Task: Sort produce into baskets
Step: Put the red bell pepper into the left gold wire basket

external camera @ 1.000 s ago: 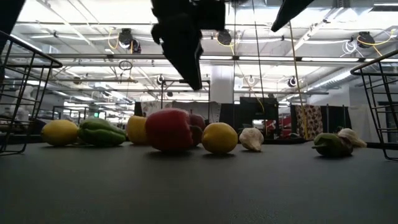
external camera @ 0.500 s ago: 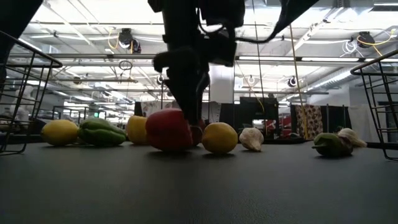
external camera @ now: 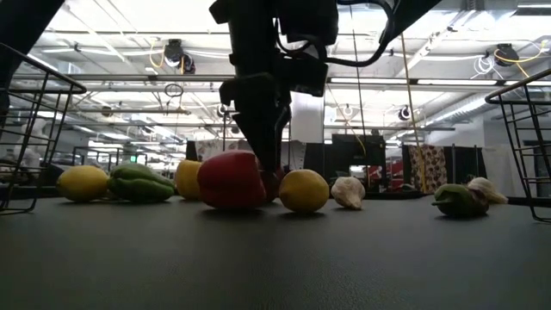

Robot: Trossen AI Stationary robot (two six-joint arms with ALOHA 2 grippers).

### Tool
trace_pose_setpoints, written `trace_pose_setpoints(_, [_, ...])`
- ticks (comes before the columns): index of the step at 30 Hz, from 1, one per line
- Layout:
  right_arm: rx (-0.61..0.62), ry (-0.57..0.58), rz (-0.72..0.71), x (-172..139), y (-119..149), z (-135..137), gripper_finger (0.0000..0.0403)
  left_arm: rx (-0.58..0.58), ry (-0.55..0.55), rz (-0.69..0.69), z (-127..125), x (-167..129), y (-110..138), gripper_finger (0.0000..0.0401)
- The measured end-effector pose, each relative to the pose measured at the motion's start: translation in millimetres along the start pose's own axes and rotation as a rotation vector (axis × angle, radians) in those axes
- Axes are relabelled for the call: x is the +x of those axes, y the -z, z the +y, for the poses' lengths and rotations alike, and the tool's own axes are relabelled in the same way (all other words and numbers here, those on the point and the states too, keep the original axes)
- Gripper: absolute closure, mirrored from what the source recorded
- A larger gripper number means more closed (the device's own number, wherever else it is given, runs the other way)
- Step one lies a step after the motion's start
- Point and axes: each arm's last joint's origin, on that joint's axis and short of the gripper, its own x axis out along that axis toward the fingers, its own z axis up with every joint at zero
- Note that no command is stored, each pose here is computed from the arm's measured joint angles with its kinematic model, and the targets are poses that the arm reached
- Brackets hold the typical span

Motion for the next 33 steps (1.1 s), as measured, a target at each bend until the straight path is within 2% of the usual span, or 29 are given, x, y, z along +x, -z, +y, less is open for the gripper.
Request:
trace_pose_setpoints(28, [-0.004, 0.0, 0.0, 0.1, 0.0, 0.1, 0.022, 0.006, 0.031, 0.048, 5.3, 8.8, 3.5, 0.0203])
trace_pose_setpoints(33, [-0.004, 0.0, 0.0, 0.0, -0.1, 0.0, 0.022, 0.026, 0.049, 0.048, 4.3, 8.8, 3.6, 0.0228])
